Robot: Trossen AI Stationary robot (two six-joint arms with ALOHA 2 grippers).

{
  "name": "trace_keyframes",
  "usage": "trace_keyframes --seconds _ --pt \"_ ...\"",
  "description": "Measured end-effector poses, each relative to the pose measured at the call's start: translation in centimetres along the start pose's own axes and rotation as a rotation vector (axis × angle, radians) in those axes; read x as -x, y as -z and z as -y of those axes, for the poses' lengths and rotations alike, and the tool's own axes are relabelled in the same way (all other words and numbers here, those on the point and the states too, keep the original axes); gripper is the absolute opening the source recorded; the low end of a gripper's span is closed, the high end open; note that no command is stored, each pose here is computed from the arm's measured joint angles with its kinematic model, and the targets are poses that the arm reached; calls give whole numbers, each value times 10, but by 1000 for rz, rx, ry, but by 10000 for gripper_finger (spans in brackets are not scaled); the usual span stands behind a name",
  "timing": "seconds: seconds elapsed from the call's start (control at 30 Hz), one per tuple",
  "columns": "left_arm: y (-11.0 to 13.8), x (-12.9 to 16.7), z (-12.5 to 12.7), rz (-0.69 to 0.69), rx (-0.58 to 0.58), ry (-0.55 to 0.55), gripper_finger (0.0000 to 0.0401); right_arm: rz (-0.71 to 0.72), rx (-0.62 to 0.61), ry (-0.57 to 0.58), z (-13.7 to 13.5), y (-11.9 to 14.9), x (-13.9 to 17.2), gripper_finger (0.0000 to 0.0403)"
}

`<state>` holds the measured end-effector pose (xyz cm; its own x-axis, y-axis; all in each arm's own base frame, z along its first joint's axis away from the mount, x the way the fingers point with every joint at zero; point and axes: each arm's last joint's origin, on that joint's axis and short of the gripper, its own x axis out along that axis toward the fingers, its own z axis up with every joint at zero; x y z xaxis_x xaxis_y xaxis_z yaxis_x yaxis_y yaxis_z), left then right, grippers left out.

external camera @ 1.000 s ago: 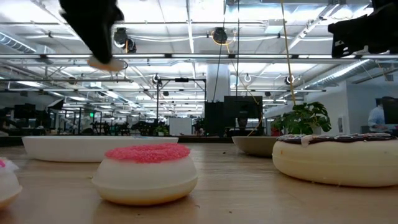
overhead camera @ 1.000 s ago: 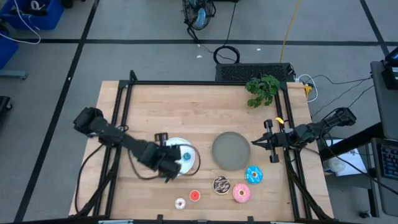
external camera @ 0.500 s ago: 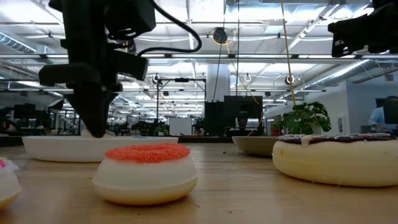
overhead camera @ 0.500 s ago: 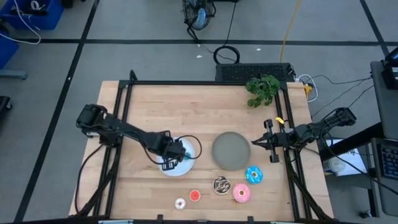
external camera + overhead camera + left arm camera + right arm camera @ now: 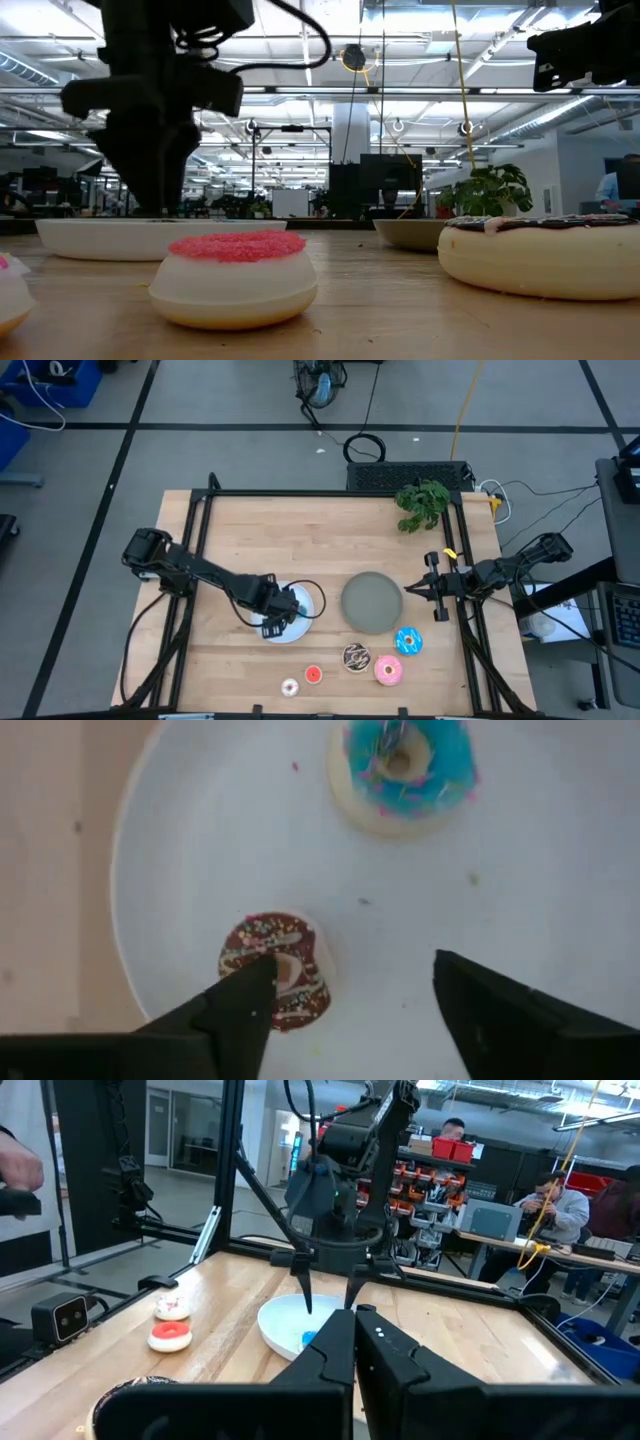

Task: Pick & Place donuts
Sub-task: Put the small orange donut on the white plate

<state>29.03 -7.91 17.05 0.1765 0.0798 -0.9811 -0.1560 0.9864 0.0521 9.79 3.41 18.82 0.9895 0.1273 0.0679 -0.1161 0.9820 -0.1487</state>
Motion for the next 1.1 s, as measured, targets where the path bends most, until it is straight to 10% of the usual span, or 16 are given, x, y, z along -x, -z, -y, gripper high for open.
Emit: trace_keyframes --seconds 0.3,0.73,1.1 --pt "-34 54 11 109 -6 33 273 0 2 0 0 0 0 0" --pt "-51 111 60 416 -86 129 11 0 0 0 0 0 0 0" --pt "-35 105 95 398 -25 188 5 -1 1 0 0 0 0 0"
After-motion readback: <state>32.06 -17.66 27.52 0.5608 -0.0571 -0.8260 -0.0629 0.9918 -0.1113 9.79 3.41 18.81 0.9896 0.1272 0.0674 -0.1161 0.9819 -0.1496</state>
